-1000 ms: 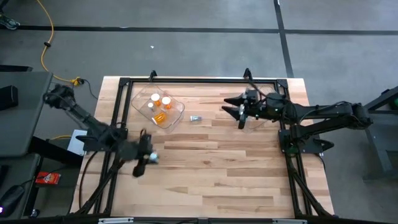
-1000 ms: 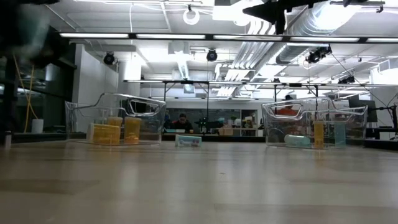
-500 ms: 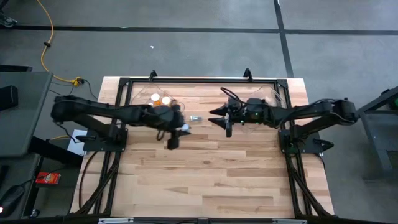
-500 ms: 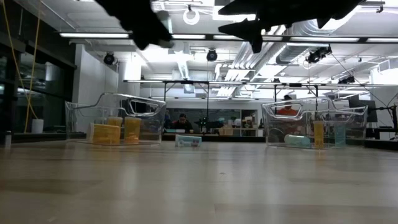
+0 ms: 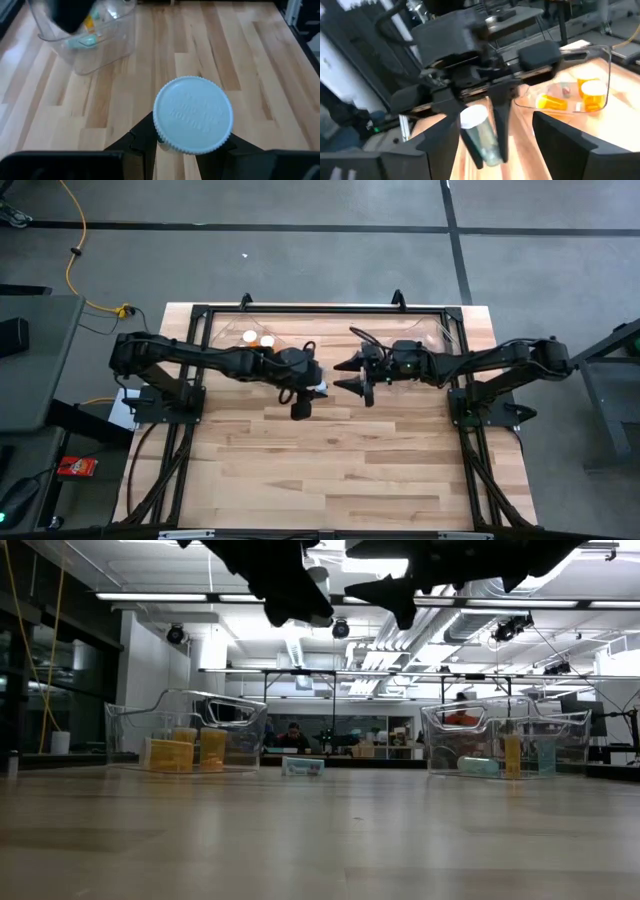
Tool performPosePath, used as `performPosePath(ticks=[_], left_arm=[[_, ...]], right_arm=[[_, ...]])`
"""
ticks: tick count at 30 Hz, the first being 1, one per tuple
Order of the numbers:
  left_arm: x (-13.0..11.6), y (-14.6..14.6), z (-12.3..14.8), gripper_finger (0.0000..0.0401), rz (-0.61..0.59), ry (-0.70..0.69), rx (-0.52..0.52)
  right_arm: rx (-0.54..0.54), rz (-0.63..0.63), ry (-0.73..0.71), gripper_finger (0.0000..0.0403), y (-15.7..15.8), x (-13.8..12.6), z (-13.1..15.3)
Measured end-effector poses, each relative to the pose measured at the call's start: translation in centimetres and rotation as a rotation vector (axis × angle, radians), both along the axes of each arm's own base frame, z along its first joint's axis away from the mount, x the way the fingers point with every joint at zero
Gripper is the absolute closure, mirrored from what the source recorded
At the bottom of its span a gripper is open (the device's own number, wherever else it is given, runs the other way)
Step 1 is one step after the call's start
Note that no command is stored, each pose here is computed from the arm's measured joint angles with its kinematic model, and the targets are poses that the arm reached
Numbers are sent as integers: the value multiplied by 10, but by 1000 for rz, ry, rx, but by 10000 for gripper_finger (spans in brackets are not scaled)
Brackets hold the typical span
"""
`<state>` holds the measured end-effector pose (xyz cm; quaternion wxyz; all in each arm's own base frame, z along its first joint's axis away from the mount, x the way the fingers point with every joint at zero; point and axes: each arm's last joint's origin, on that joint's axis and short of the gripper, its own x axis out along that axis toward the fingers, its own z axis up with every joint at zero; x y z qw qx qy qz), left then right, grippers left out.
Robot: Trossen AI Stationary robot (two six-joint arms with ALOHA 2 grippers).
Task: Pick and place medicine bottles into bin by pill shape (circle, oval)
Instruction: Put the green tablet bottle into the right transparent bin
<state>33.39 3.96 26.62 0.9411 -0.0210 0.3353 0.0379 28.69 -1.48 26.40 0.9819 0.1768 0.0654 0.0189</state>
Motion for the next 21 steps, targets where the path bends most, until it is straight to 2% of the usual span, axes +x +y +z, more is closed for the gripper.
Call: performPosePath(ticks=[4, 9, 14, 21], left_arm=[[3, 5, -4, 308, 32, -3, -19], [10, 12, -3, 308, 62, -65, -41], [17, 15, -5, 308, 61, -108, -73], [29, 17, -24, 308, 72, -97, -109]], right_arm=[[-86, 33, -17, 158, 9, 0, 1], [-154, -33, 11, 157, 12, 0, -2], [-160, -65, 45, 157, 9, 0, -5], [-166, -50, 56, 157, 9, 0, -6]])
